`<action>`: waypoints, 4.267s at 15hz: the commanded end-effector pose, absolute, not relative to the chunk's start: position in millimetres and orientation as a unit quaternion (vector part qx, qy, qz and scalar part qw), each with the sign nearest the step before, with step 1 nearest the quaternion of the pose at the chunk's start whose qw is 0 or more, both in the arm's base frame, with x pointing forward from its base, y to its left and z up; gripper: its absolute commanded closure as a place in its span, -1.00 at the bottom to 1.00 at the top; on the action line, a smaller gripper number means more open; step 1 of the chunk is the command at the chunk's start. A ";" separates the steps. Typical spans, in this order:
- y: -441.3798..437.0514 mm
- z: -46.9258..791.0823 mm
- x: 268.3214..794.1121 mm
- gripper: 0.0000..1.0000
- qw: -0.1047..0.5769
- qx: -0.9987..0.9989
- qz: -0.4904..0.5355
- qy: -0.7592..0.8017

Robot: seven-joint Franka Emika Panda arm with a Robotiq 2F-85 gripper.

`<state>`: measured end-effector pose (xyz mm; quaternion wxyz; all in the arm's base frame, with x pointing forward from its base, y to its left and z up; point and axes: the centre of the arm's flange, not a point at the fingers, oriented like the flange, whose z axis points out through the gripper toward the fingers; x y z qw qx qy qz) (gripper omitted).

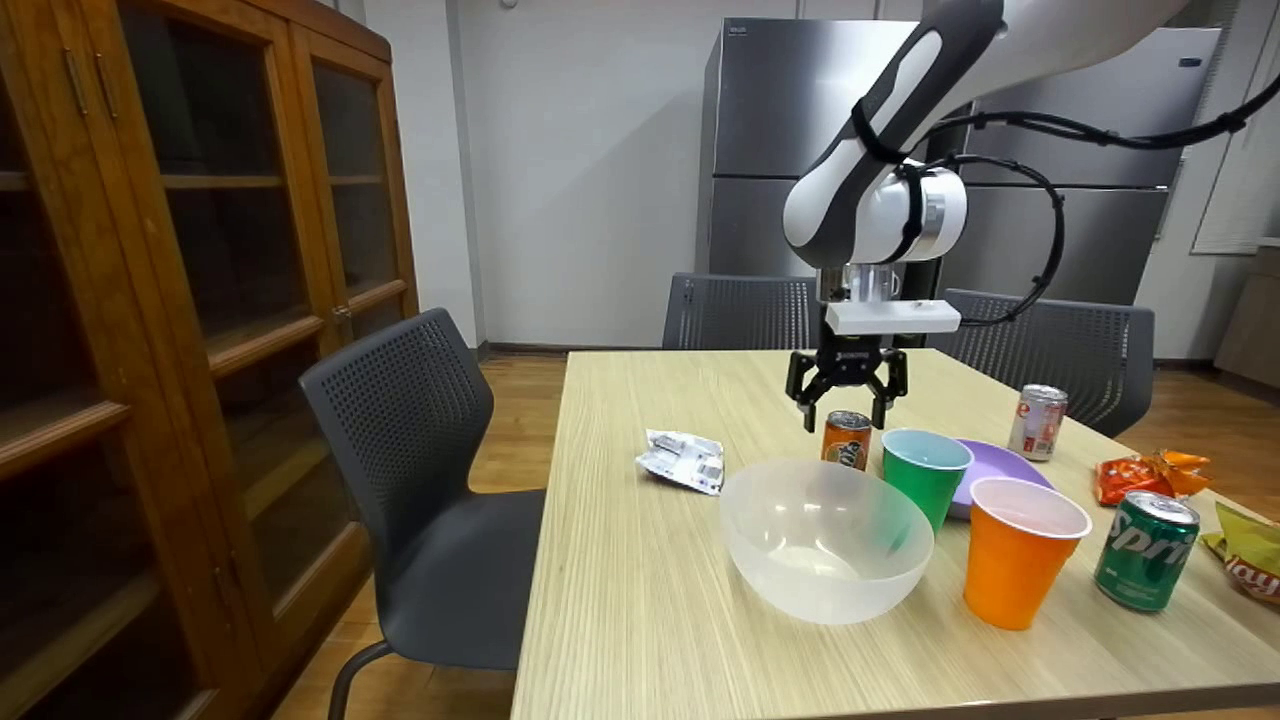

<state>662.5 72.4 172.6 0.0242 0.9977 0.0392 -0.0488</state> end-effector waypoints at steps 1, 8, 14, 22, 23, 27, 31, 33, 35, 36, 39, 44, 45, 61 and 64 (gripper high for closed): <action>78.3 171.0 672.6 -1.00 0.034 0.997 -0.056 0.030; 77.2 169.1 667.1 -1.00 0.035 0.997 -0.059 0.031; 73.5 169.5 664.1 -1.00 0.037 0.997 -0.059 0.029; 72.7 175.0 663.2 0.23 0.038 0.997 -0.059 0.027; 72.3 176.1 662.8 0.23 0.038 0.997 -0.057 0.027; 70.9 191.3 663.0 0.23 0.035 0.998 -0.054 0.021; 64.2 218.9 668.2 0.23 0.029 0.998 -0.047 0.003; 57.4 234.5 669.3 0.23 0.030 0.998 -0.046 -0.008; 47.2 249.3 669.4 0.23 0.034 0.998 -0.042 -0.022; 40.3 255.3 669.2 0.23 0.036 0.998 -0.043 -0.030; 18.7 268.6 670.3 0.23 0.041 0.997 -0.045 -0.052; -28.2 272.6 680.2 0.23 0.047 0.994 -0.059 -0.076; -36.6 271.4 682.3 0.23 0.048 0.994 -0.062 -0.080; -75.9 216.7 726.9 0.23 0.045 0.989 -0.099 -0.100; -72.3 207.2 736.3 0.23 0.045 0.989 -0.104 -0.094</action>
